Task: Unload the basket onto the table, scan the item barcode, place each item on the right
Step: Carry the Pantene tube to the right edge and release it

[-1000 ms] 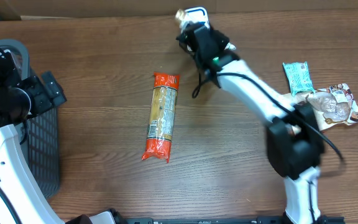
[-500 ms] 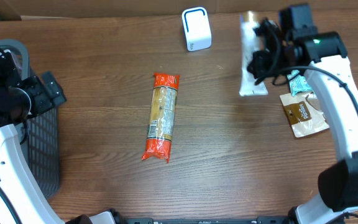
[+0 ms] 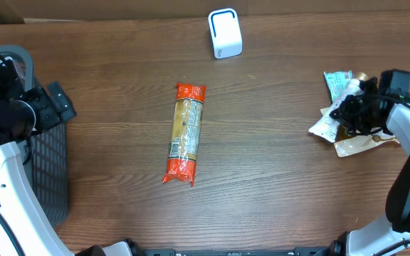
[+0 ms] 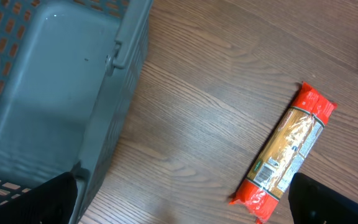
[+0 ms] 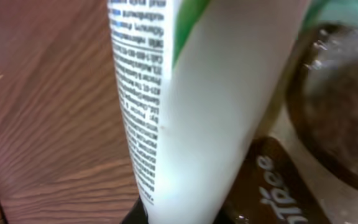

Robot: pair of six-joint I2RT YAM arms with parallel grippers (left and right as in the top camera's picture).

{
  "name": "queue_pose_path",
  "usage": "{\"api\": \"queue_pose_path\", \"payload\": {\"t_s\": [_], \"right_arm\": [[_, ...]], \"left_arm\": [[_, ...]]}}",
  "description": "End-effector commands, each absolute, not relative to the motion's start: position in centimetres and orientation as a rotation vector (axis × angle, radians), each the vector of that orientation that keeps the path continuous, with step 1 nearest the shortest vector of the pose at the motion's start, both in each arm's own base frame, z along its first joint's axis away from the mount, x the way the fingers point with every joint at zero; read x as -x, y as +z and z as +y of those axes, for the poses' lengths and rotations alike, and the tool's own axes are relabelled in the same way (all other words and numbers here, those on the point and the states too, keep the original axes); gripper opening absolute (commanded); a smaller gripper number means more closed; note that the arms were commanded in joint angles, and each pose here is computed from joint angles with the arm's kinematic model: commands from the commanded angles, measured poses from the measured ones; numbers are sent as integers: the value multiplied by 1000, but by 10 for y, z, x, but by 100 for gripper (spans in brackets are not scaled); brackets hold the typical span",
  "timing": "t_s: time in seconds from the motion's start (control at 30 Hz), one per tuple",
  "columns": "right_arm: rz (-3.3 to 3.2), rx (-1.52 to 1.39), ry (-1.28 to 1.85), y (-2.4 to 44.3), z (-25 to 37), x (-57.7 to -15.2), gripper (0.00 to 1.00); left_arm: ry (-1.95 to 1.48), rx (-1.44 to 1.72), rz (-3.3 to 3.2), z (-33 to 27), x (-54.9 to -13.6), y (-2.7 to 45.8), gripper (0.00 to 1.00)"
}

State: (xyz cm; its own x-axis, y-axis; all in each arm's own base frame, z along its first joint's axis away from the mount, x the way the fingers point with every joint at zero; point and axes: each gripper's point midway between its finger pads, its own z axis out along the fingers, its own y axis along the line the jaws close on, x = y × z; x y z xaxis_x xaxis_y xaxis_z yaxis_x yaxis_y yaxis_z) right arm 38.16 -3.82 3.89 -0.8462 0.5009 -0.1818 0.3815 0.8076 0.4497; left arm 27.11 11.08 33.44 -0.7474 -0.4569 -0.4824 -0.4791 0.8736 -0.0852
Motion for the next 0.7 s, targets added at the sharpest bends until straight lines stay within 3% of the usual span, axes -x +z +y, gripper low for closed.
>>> {"api": "queue_pose_path", "payload": {"t_s": [0.0,0.07,0.17,0.4,0.67], "right_arm": [[2677,-679,571,48,-39,-384,6],[2690,-686,574,47,-38,-381,35],[2717,-701,586,45,-35,-374,51],[2778,-718,611,50,-30,-361,53],[2716,-521,747,125,2,-366,50]], "left_arm": [[57,660,2540,110,-272,336,100],[57,660,2540,110,-272,336,100],[57,660,2540,110,-271,336,99],[57,660,2540,110,-272,336,99],[57,660,2540,110,-272,336,100]]}}
